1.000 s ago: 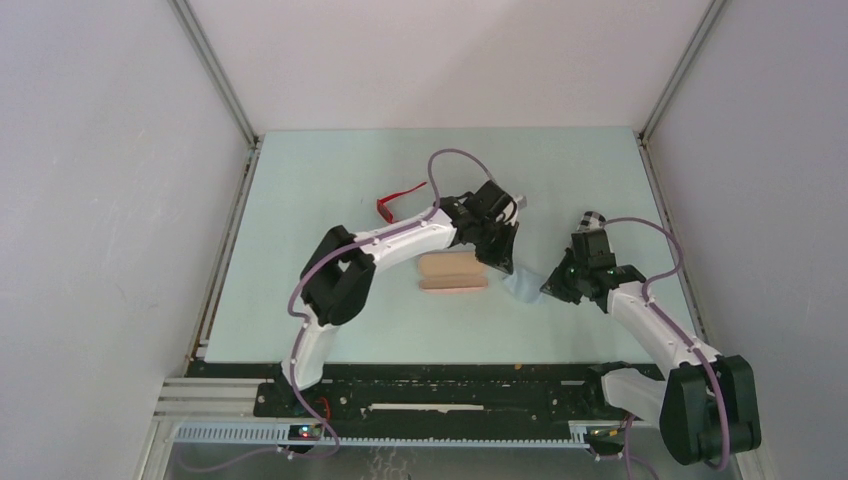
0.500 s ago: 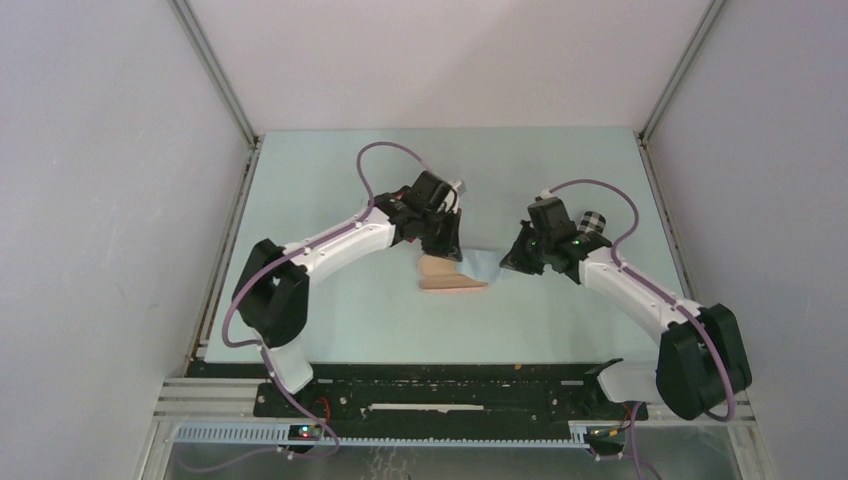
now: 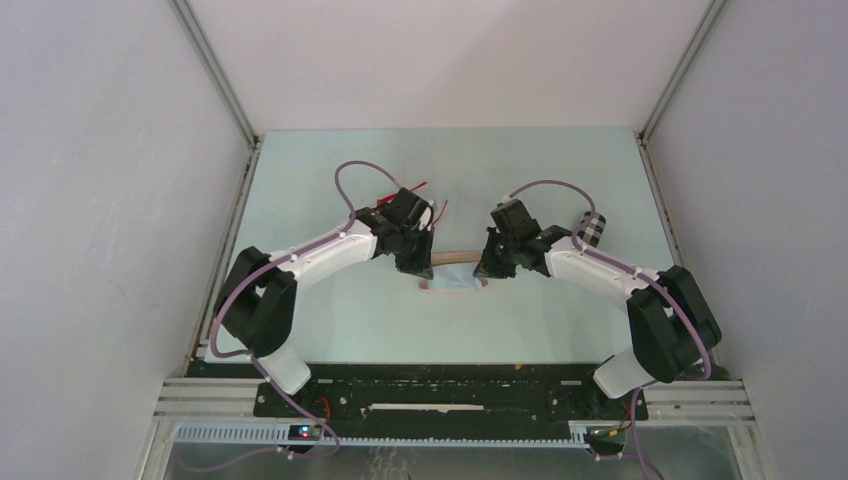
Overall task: Organize the sunglasses
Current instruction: Place the glasses cleaning cloth in the sunglasses case.
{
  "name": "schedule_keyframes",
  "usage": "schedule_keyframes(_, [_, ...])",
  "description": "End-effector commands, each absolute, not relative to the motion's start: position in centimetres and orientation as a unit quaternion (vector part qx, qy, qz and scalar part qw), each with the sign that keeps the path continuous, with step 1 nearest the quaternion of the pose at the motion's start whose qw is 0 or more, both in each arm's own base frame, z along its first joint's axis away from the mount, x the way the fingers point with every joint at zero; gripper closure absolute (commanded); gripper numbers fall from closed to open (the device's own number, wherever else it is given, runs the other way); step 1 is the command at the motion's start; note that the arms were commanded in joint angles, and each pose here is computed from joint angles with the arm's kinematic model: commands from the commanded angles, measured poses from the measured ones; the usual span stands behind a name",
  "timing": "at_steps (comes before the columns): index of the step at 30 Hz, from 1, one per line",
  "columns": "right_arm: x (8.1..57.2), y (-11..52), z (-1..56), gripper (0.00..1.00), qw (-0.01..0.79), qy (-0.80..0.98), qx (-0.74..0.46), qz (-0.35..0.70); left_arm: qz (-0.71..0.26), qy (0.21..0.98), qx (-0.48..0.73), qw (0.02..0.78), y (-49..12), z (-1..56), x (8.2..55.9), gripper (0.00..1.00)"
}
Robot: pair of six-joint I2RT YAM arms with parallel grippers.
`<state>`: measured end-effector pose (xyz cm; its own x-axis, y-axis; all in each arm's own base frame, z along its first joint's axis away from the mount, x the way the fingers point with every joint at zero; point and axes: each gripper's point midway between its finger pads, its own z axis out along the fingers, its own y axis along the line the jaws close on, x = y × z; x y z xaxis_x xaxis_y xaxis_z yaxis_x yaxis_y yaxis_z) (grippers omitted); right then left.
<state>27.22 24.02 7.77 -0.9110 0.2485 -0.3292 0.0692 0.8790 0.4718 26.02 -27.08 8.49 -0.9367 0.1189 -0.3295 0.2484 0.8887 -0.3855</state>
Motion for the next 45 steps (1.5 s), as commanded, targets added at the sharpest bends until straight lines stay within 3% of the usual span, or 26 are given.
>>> schedule_keyframes(1, [28.0,25.3,9.0,1.0,0.208,0.943,0.077,0.246,-0.211,0.956,0.102,0.176,-26.0,9.4,26.5,1.0])
schedule_keyframes(38, [27.2,23.6,2.9,1.0,0.179,0.969,0.069,0.152,-0.201,0.97,0.098,0.093,-26.0,2.1,24.4,1.0])
schedule_keyframes(45, [27.5,22.6,2.4,1.0,0.212,0.968,0.048,0.128,-0.195,0.971,0.101,0.095,-26.0,1.9,24.3,1.0])
